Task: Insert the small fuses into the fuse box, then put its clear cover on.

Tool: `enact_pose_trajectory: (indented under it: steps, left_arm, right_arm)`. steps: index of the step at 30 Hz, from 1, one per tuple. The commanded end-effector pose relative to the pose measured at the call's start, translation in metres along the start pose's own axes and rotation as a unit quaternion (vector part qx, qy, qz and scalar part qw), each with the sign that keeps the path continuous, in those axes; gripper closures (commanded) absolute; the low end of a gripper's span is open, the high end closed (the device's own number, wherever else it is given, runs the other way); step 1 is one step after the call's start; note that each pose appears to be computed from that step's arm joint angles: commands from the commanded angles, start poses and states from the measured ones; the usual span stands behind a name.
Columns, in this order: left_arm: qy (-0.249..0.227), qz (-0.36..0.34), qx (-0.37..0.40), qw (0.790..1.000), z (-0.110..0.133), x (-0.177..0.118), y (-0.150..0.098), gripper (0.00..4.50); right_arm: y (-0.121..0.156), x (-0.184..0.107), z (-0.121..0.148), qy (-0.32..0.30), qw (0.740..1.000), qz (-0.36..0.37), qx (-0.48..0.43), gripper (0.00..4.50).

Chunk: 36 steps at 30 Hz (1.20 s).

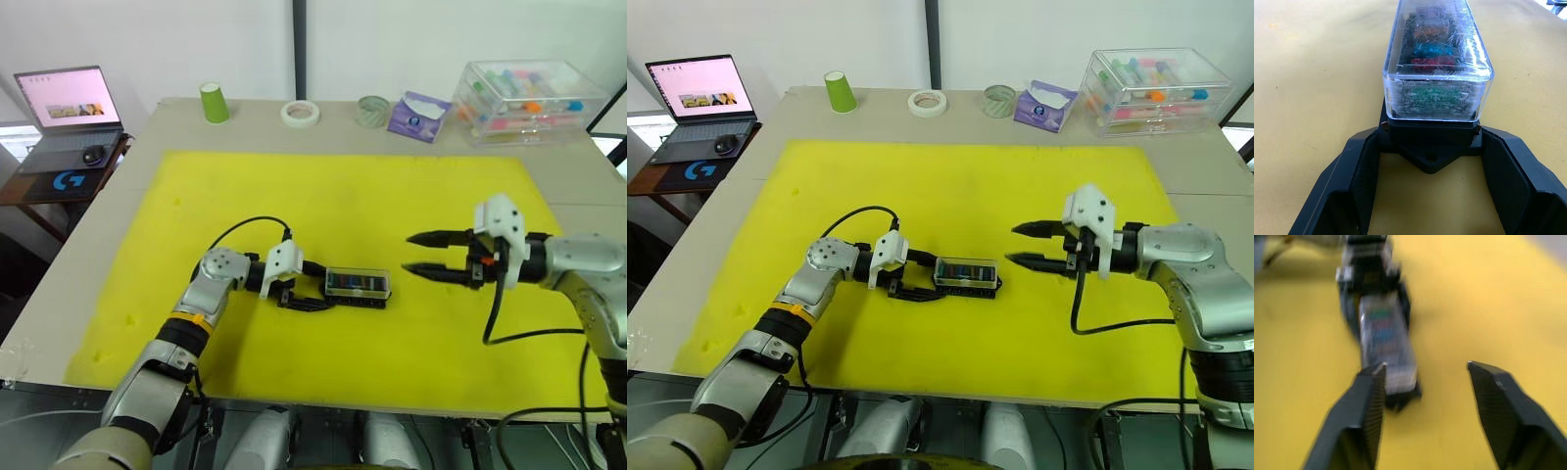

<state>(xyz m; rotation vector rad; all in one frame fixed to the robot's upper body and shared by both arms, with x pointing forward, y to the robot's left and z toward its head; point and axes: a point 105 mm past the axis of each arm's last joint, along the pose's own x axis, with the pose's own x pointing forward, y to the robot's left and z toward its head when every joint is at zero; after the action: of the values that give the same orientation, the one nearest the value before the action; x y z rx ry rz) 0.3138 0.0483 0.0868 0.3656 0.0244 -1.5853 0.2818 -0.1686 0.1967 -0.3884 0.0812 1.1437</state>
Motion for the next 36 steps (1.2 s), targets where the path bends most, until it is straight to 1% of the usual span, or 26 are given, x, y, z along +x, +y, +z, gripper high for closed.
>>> enact_pose_trajectory:
  steps: [1, 4, 5, 9, 11, 13, 14, 15, 17, 18, 20, 22, 24, 27, 31, 33, 35, 36]
  left_arm:
    - [-0.004, -0.001, 0.002, 1.0, 0.001, 0.002, -0.001, 1.77]
    - [-0.003, -0.001, 0.003, 1.0, 0.001, 0.002, 0.0, 1.77]
    - [-0.003, -0.002, 0.003, 1.0, 0.001, 0.002, 0.0, 1.77]
    - [-0.001, -0.001, 0.003, 1.0, 0.001, 0.001, 0.001, 1.77]
    - [0.0, -0.002, 0.002, 1.0, 0.001, 0.0, 0.001, 1.77]
    - [0.001, -0.002, 0.002, 1.0, 0.0, 0.0, 0.001, 1.77]
    - [0.002, -0.004, 0.001, 1.0, 0.0, 0.0, 0.0, 1.77]
    - [0.003, -0.006, 0.001, 1.0, -0.001, 0.0, -0.001, 1.77]
    - [0.003, -0.008, -0.002, 1.0, -0.001, 0.0, -0.002, 1.77]
    - [0.003, -0.011, -0.002, 1.0, -0.002, 0.001, -0.003, 1.77]
    - [0.002, -0.014, -0.003, 1.0, -0.002, 0.004, -0.004, 1.77]
    - [0.001, -0.015, -0.002, 1.0, -0.001, 0.005, -0.004, 1.77]
    - [0.001, -0.014, -0.002, 1.0, -0.001, 0.005, -0.003, 1.77]
    - [0.001, -0.014, -0.001, 1.0, -0.001, 0.005, -0.003, 1.77]
    - [0.001, -0.013, -0.001, 1.0, -0.001, 0.004, -0.003, 1.77]
    - [0.001, -0.012, -0.001, 1.0, -0.001, 0.004, -0.003, 1.77]
    - [0.001, -0.009, -0.001, 1.0, -0.002, 0.003, -0.002, 1.77]
    - [0.002, -0.007, 0.0, 1.0, -0.002, 0.002, -0.002, 1.77]
  right_arm:
    - [0.01, 0.012, 0.027, -0.037, 0.999, 0.018, -0.026, 3.25]
    - [0.016, 0.021, 0.041, -0.04, 0.998, 0.037, -0.042, 4.28]
    - [0.015, 0.022, 0.046, -0.041, 0.997, 0.039, -0.049, 4.49]
    - [0.013, 0.027, 0.065, -0.062, 0.996, 0.044, -0.05, 4.49]
    - [0.015, 0.031, 0.066, -0.067, 0.996, 0.05, -0.044, 4.49]
    - [0.02, 0.036, 0.058, -0.059, 0.996, 0.06, -0.038, 4.49]
    - [0.021, 0.045, 0.031, -0.023, 0.998, 0.061, -0.024, 4.49]
    - [0.023, 0.051, 0.011, 0.005, 0.998, 0.063, -0.017, 4.49]
    - [0.032, 0.059, -0.021, 0.052, 0.995, 0.08, -0.018, 4.49]
    - [0.036, 0.061, -0.034, 0.071, 0.993, 0.093, -0.018, 4.49]
    - [0.037, 0.063, -0.043, 0.077, 0.992, 0.099, -0.002, 4.49]
    - [0.031, 0.061, -0.037, 0.063, 0.994, 0.091, -0.002, 4.49]
    - [0.027, 0.059, -0.026, 0.041, 0.996, 0.085, 0.0, 4.49]
    - [0.029, 0.056, -0.013, 0.019, 0.996, 0.09, 0.002, 4.49]
    - [0.034, 0.053, 0.014, -0.029, 0.995, 0.094, 0.01, 4.49]
    - [0.035, 0.051, 0.023, -0.042, 0.995, 0.092, 0.014, 4.49]
    - [0.03, 0.041, 0.039, -0.052, 0.996, 0.077, -0.004, 4.49]
    - [0.025, 0.034, 0.042, -0.046, 0.997, 0.061, -0.019, 4.49]
